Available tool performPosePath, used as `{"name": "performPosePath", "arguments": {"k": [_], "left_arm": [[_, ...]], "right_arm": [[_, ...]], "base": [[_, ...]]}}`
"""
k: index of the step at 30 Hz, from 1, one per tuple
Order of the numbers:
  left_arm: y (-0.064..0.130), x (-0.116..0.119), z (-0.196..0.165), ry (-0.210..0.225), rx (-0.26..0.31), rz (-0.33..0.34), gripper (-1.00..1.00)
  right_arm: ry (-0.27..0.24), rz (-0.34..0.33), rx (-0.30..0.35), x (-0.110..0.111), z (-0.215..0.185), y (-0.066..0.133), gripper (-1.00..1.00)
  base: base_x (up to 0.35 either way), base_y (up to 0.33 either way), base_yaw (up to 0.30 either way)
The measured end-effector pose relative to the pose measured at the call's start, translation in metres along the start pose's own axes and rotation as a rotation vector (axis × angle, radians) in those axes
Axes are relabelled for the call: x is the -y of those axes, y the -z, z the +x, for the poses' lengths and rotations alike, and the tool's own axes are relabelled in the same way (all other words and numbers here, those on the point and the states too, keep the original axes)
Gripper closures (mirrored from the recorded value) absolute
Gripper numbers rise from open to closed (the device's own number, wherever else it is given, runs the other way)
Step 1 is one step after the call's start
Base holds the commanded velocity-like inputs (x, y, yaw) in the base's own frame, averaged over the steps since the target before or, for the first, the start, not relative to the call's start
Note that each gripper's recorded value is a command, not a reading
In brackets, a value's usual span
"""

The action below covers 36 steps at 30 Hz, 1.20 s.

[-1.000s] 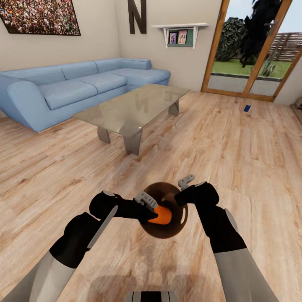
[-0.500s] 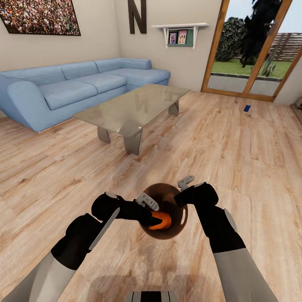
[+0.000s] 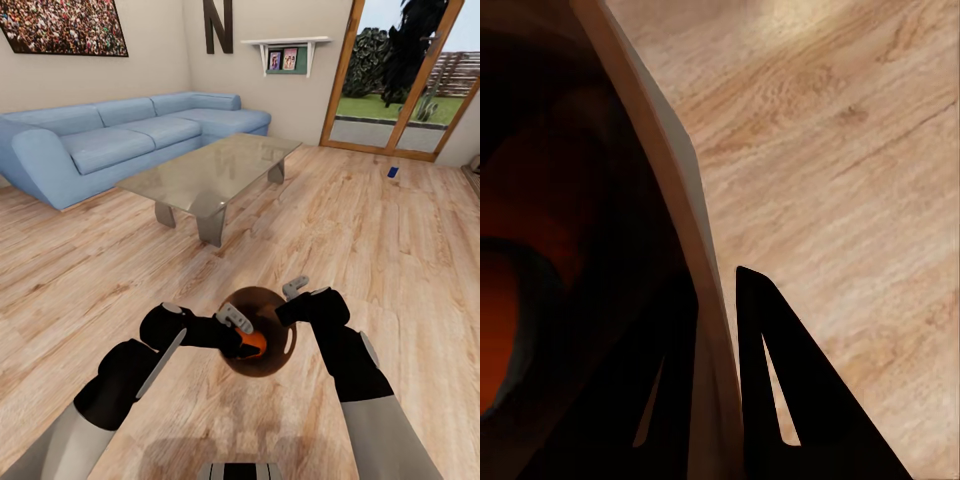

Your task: Put the three can of soda from the living room inside the tash can in the kitchen.

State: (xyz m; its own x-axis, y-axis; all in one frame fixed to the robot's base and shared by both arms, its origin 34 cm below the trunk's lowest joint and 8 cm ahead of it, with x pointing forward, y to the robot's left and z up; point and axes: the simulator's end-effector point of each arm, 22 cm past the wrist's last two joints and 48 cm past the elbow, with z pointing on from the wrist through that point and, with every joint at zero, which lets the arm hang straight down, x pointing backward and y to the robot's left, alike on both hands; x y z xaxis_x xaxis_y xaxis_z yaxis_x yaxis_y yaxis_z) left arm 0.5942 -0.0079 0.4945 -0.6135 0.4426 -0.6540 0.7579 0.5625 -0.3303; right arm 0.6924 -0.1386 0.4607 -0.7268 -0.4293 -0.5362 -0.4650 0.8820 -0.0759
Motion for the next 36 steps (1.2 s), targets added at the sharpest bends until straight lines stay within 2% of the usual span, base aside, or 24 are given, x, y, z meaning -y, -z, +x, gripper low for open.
{"name": "performPosePath", "arguments": {"k": [3,4,5,6,8,10,11,12,14,16,17,20,21,25,28,29,32,33,35,36], "left_arm": [[0.009,0.024,-0.007,-0.018,0.023,0.096,-1.00],[0.028,0.017,-0.003,-0.012,0.034,0.134,-1.00],[0.036,0.011,-0.001,0.000,0.039,0.140,-1.00],[0.054,0.000,-0.002,0.023,0.062,0.160,-1.00],[0.097,-0.012,-0.015,0.082,0.153,0.247,-1.00],[0.119,-0.018,-0.023,0.105,0.206,0.283,-1.00],[0.130,-0.022,-0.025,0.114,0.229,0.293,-1.00],[0.149,-0.032,-0.028,0.128,0.266,0.297,-1.00],[0.198,-0.062,-0.029,0.155,0.346,0.269,-1.00],[0.218,-0.072,-0.030,0.165,0.388,0.256,-1.00],[0.236,-0.082,-0.033,0.164,0.429,0.239,-1.00],[0.257,-0.095,-0.032,0.149,0.484,0.201,-1.00],[0.258,-0.107,-0.019,0.136,0.494,0.159,-1.00],[0.242,-0.133,0.012,0.128,0.455,0.039,-1.00],[0.218,-0.163,0.046,0.131,0.420,-0.103,-1.00],[0.203,-0.173,0.060,0.131,0.423,-0.154,-1.00],[0.185,-0.182,0.076,0.139,0.433,-0.201,-1.00],[0.169,-0.191,0.094,0.147,0.439,-0.251,-1.00],[0.156,-0.200,0.117,0.158,0.438,-0.304,-1.00],[0.153,-0.203,0.123,0.161,0.438,-0.322,-1.00]], "right_arm": [[0.008,0.017,-0.002,0.005,0.001,0.000,1.00],[0.009,0.021,-0.004,0.006,0.002,0.000,1.00],[0.010,0.023,-0.005,0.007,0.002,0.000,1.00],[0.008,0.021,-0.005,0.007,0.002,0.000,1.00],[0.000,0.012,-0.006,0.006,0.003,0.000,1.00],[-0.001,0.014,-0.007,0.007,0.004,-0.001,1.00],[0.000,0.018,-0.009,0.008,0.005,-0.001,1.00],[0.001,0.022,-0.010,0.009,0.005,-0.001,1.00],[0.000,0.021,-0.012,0.009,0.006,-0.002,1.00],[-0.005,0.014,-0.012,0.008,0.006,-0.002,1.00],[-0.006,0.012,-0.012,0.007,0.006,-0.002,1.00],[-0.005,0.018,-0.012,0.009,0.006,-0.002,1.00],[-0.011,0.018,-0.011,0.011,0.007,-0.001,1.00],[-0.041,0.031,-0.012,0.023,0.011,0.000,1.00],[-0.102,0.049,-0.014,0.042,0.020,0.002,1.00],[-0.140,0.058,-0.013,0.052,0.025,0.004,1.00],[-0.168,0.116,0.003,0.079,0.029,0.014,1.00],[-0.223,0.108,0.017,0.091,0.035,0.020,1.00],[-0.252,0.166,0.040,0.119,0.042,0.036,1.00],[-0.253,0.202,0.021,0.131,0.053,0.039,1.00]], "base": [[0.000,0.000,0.000],[0.000,0.000,0.000],[0.000,0.000,0.000],[0.000,0.000,0.000],[0.000,0.000,0.000],[0.000,0.000,0.000],[0.000,0.000,0.000],[0.000,0.000,0.000],[0.000,0.000,0.000],[0.000,0.000,0.000],[0.000,0.000,0.000],[0.000,0.000,0.000],[0.000,0.000,0.000],[0.000,0.000,0.000],[0.000,0.000,0.000],[0.000,0.000,0.000],[0.000,0.000,0.000],[0.000,0.000,0.000],[0.000,0.000,0.000],[0.000,0.000,0.000]]}}
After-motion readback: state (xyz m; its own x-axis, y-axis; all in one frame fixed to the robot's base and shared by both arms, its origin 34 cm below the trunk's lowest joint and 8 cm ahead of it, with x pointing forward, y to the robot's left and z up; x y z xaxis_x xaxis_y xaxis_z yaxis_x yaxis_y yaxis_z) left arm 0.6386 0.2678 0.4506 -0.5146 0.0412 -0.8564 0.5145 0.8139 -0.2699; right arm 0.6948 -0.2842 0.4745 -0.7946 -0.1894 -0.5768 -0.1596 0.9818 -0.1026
